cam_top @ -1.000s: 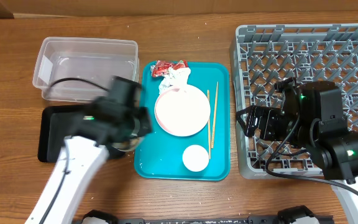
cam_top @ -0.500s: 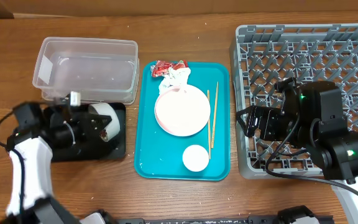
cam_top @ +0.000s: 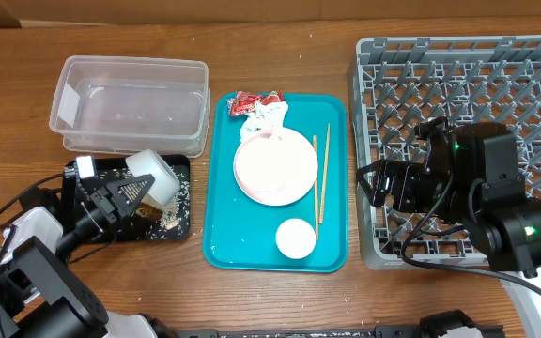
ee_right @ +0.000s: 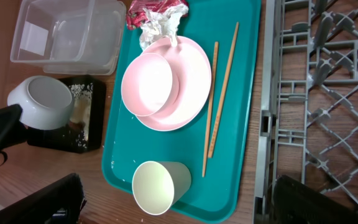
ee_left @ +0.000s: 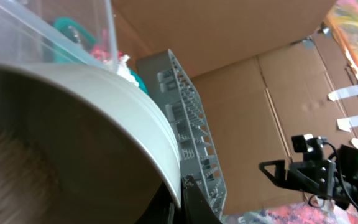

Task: Sort waste into correct bins and load items into the dishwasher
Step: 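Tip the bowl over the black tray to dump the rice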

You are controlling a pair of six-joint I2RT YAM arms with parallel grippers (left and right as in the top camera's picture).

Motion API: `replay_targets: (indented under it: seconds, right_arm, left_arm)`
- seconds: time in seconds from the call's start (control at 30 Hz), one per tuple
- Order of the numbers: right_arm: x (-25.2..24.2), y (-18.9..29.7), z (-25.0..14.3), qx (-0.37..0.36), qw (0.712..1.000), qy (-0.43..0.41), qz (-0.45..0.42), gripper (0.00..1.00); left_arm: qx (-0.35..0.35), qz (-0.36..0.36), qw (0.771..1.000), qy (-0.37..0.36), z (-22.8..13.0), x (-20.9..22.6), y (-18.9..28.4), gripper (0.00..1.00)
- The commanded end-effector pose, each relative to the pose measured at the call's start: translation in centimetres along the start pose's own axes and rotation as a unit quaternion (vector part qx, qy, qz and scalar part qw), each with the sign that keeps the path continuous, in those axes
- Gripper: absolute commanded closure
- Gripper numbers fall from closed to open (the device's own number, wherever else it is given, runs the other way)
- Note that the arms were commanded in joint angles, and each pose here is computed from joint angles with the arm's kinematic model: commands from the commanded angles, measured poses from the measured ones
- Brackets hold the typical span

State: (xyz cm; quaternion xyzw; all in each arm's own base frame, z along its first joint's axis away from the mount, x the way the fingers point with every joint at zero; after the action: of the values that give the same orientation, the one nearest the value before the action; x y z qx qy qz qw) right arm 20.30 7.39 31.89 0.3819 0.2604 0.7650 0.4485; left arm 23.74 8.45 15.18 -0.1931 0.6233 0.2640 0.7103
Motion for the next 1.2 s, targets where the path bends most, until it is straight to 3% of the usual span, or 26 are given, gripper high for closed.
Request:
replay_targets:
  seconds: [0.0, 0.3, 0.4, 0.53, 0.6, 0.63, 0.7, 0.73, 0.8, 0.9, 1.03, 1.17]
  right_arm:
    - [0.3, 0.5, 0.4, -0.012, 1.000, 0.010, 0.003, 0.00]
    - [0.3, 0.5, 0.4, -0.011, 1.000, 0.010, 0.003, 0.00]
    - [0.3, 0.5, 0.4, -0.012, 1.000, 0.010, 0.003, 0.00]
    - [0.4, 0.5, 0.4, -0.012, 1.000, 0.010, 0.003, 0.00]
    - [0.4, 0.5, 0.5, -0.013, 1.000, 0.010, 0.003, 0.00]
    - [0.4, 0.5, 0.5, -0.013, 1.000, 0.010, 0.003, 0.00]
    - [0.4, 0.5, 0.5, -0.013, 1.000, 0.010, 0.003, 0.00]
    - [0.4, 0.5, 0.5, -0.014, 1.000, 0.010, 0.004, 0.00]
    - [0.4, 0.5, 0.5, -0.013, 1.000, 0.010, 0.003, 0.00]
    - [0.3, 0.5, 0.4, -0.011, 1.000, 0.010, 0.003, 0.00]
    - [0.4, 0.5, 0.5, -0.014, 1.000, 0.010, 0.004, 0.00]
    - [0.4, 0.5, 0.6, -0.018, 1.000, 0.012, 0.004, 0.00]
  left_arm:
    - [-0.014, -0.031, 0.998, -0.054, -0.2, -0.4, 0.1, 0.96]
    - [-0.015, -0.030, 0.996, -0.084, -0.3, -0.4, 0.1, 0.96]
    - [-0.011, -0.032, 0.999, -0.020, -0.6, -0.8, 0.0, 0.96]
    - [-0.011, -0.031, 0.995, -0.094, -1.2, -1.8, 0.0, 0.96]
    - [-0.012, -0.032, 0.999, -0.020, -1.2, -2.4, 0.1, 0.96]
    - [-0.010, -0.032, 0.999, -0.027, -1.4, -2.9, 0.0, 0.95]
    - [-0.004, -0.023, 0.992, -0.124, -1.8, -3.4, -0.1, 0.96]
    - [-0.005, -0.019, 0.991, -0.133, -1.6, -3.4, 0.1, 0.96]
    - [-0.015, -0.031, 0.996, -0.081, -1.3, -3.6, 0.2, 0.96]
    - [-0.005, -0.026, 0.993, -0.117, -1.3, -3.7, -0.1, 0.96]
    - [0.041, -0.011, 0.995, -0.088, -2.8, -4.5, -1.3, 0.96]
    - [0.161, 0.005, 0.979, -0.127, -6.1, -6.2, -4.1, 0.96]
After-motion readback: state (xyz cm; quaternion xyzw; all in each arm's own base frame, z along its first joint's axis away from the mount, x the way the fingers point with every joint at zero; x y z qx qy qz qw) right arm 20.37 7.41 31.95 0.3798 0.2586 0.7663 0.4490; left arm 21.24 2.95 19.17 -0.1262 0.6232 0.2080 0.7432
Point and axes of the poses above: each gripper's point midway between its finger pads, its own y axis back along the fingers, its own x axis along the line the jaws close on, z = x × y, the point moved 9 cm from there along y, back along the fingers, and after that the axes turned 13 degrees about y, right-handed, at the moved point
